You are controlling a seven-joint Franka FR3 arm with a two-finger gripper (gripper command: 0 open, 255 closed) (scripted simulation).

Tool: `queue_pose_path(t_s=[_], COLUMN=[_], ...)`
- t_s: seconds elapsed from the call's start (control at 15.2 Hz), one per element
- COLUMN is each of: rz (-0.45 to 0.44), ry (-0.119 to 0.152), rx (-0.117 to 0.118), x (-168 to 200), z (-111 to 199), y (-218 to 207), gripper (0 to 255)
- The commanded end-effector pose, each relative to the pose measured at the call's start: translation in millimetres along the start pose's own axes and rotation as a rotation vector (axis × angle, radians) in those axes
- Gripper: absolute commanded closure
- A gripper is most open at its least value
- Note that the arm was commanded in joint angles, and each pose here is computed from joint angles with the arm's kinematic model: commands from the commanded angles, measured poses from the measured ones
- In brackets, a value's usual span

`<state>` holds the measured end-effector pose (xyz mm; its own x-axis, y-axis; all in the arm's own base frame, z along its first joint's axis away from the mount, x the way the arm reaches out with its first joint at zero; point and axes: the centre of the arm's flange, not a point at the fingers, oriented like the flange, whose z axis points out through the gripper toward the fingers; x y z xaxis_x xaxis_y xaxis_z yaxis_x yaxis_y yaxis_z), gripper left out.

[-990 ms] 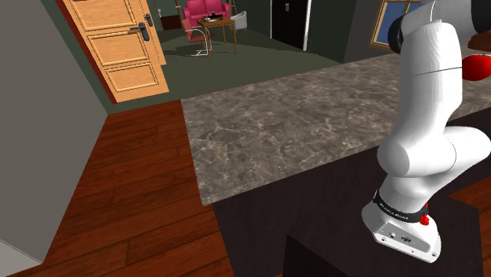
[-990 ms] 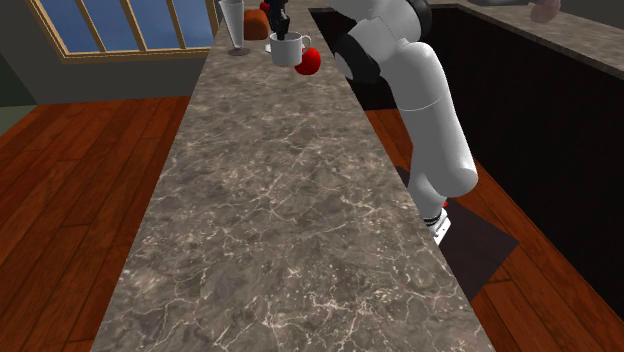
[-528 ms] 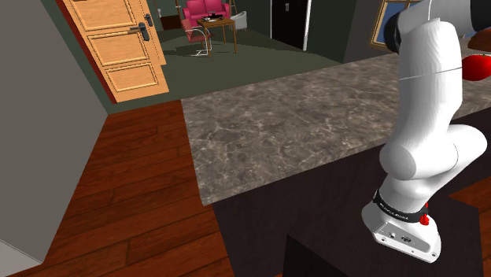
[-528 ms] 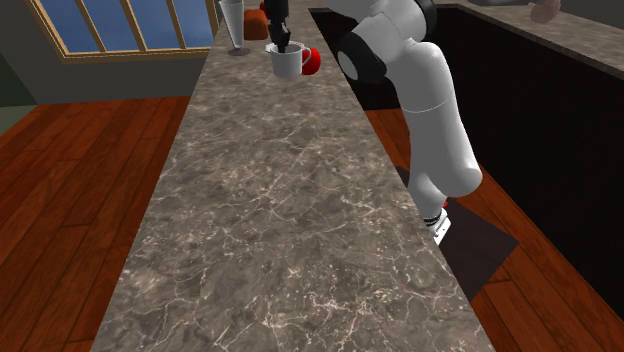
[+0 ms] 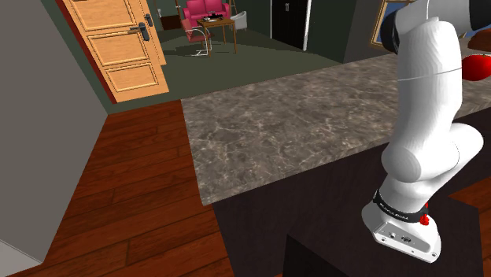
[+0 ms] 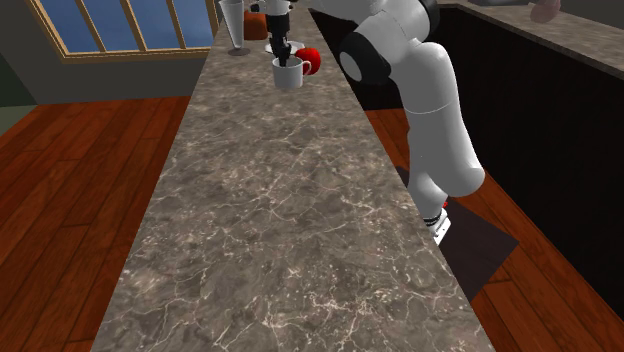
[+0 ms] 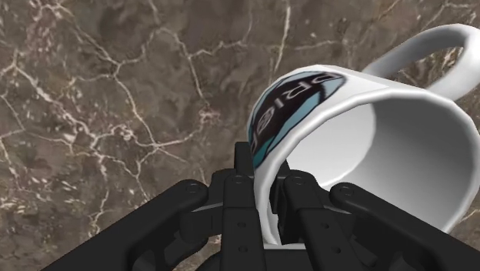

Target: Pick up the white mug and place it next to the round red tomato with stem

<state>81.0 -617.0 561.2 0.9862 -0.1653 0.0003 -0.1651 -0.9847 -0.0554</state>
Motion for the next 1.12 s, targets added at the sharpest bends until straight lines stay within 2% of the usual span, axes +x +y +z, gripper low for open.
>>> queue_pose_path(t_s=[0.0,0.33,0.79,0.86,1.06], rz=[0.0,0.0,0.0,0.0,0.0], ry=[0.0,0.0,0.0,0.0,0.0], rx=[-0.001,-0.001,-0.001,-0.001,-0.001], x=[0.0,-0.1,-0.1,-0.1,-0.1], z=[10.7,37.0,37.0,37.0,37.0], y=[0.5,1.9,1.9,1.9,1.9], gripper=[255,255,255,0,0])
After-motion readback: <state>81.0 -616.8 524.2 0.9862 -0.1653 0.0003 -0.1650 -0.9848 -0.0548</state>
